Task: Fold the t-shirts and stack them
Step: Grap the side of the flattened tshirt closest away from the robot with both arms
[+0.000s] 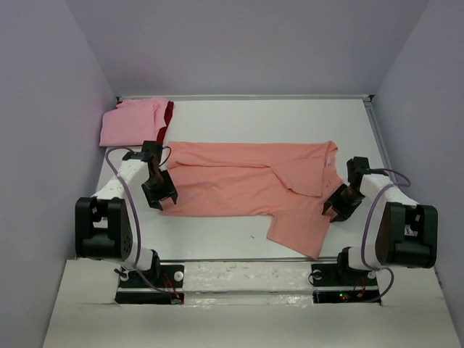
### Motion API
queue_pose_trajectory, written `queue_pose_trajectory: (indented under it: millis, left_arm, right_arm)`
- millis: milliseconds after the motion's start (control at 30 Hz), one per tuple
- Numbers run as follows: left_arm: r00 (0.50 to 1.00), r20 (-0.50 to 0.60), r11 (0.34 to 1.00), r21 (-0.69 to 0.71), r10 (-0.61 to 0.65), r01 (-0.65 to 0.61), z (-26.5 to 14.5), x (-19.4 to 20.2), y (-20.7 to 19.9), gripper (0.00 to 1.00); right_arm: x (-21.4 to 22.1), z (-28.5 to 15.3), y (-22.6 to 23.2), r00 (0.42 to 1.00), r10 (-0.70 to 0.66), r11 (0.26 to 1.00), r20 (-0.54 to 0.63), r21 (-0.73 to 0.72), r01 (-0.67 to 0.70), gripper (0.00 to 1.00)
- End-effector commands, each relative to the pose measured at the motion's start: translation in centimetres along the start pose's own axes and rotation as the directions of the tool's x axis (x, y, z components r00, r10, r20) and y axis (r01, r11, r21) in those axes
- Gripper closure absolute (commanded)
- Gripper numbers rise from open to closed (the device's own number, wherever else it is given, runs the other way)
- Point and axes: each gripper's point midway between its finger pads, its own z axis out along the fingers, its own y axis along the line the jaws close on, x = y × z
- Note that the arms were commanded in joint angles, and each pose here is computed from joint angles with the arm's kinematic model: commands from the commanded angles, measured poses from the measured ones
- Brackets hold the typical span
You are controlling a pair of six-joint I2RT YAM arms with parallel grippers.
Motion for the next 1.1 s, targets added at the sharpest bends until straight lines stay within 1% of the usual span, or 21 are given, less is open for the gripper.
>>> queue_pose_trajectory:
  millis: [0,267,400,433,467,567,667,700,733,767,800,867,900,933,1000,1033,1067]
  left_arm:
    - [1.000,-0.009,1.000,-0.028,0.003,-0.003,0.4,0.3,0.9,0.41]
    - [1.000,-0.028,0.998,-0.068,-0.013,0.011,1.2,1.0,1.9,0.41]
    - [0.999,-0.032,0.996,-0.088,-0.019,0.016,1.5,0.7,2.0,0.43]
    - [0.999,-0.029,0.996,-0.087,-0.022,0.020,1.4,0.6,1.9,0.43]
    - [1.000,-0.006,0.992,-0.121,-0.024,0.024,1.4,0.2,2.6,0.43]
    - [0.999,0.032,0.992,-0.120,-0.039,0.043,1.0,-0.6,2.5,0.43]
    - [0.998,0.031,0.991,-0.123,-0.048,0.052,1.3,-0.6,2.6,0.43]
    - [0.998,0.023,0.991,-0.121,-0.054,0.056,1.6,-0.5,2.5,0.46]
    - [0.998,0.023,0.991,-0.121,-0.055,0.057,1.8,-0.6,2.5,0.56]
    - [0.998,0.018,0.993,-0.107,-0.057,0.059,1.9,-0.6,2.2,0.75]
    - [0.998,0.014,0.993,-0.100,-0.061,0.062,2.1,-0.5,2.1,1.00]
    - [0.998,0.006,0.994,-0.089,-0.066,0.067,2.6,-0.6,1.7,1.00]
    - [0.998,0.007,0.994,-0.087,-0.068,0.068,2.7,-0.7,1.7,1.00]
    - [0.998,0.002,0.994,-0.090,-0.068,0.068,2.9,-0.7,1.7,1.00]
    - [0.998,0.003,0.994,-0.089,-0.068,0.068,3.0,-0.9,1.6,1.00]
    - [0.998,-0.001,0.994,-0.092,-0.067,0.066,3.2,-0.9,1.6,1.00]
    - [0.998,-0.002,0.993,-0.093,-0.068,0.068,3.2,-0.9,1.6,1.00]
  right_arm:
    - [-0.1,0.1,-0.2,1.000,0.010,1.000,0.008,0.002,-0.010,0.53]
    - [-0.1,0.1,0.0,1.000,0.005,1.000,0.005,-0.008,-0.005,0.53]
    - [0.0,0.1,0.0,1.000,0.005,1.000,0.003,-0.011,-0.004,0.53]
    - [0.0,0.1,0.1,1.000,0.004,1.000,0.003,-0.013,-0.004,0.53]
    - [0.0,0.1,0.0,1.000,0.003,1.000,0.000,-0.012,-0.003,0.53]
    - [0.0,0.0,0.1,1.000,0.003,1.000,0.002,-0.017,-0.003,0.53]
    - [0.0,0.1,0.1,1.000,0.000,1.000,-0.001,-0.019,0.000,0.53]
    - [0.0,0.1,0.2,1.000,0.000,1.000,0.000,-0.020,0.000,0.53]
    - [0.0,0.0,0.3,1.000,0.001,1.000,0.001,-0.023,-0.001,0.53]
    - [0.0,0.0,0.2,1.000,-0.001,1.000,0.000,-0.022,0.001,0.54]
    - [0.0,0.0,0.3,1.000,0.001,1.000,-0.001,-0.023,-0.001,0.55]
    - [0.0,0.1,0.3,1.000,-0.001,1.000,-0.003,-0.023,0.000,0.59]
    - [0.0,0.1,0.3,1.000,-0.001,1.000,-0.004,-0.024,0.000,0.72]
    - [0.0,0.1,0.3,1.000,0.001,1.000,-0.005,-0.025,-0.001,0.79]
    - [0.1,0.2,0.4,1.000,0.001,1.000,-0.009,-0.028,-0.001,0.91]
    - [0.1,0.2,0.4,1.000,0.002,1.000,-0.014,-0.024,-0.002,0.93]
    - [0.1,0.3,0.4,1.000,0.002,1.000,-0.014,-0.024,-0.002,1.00]
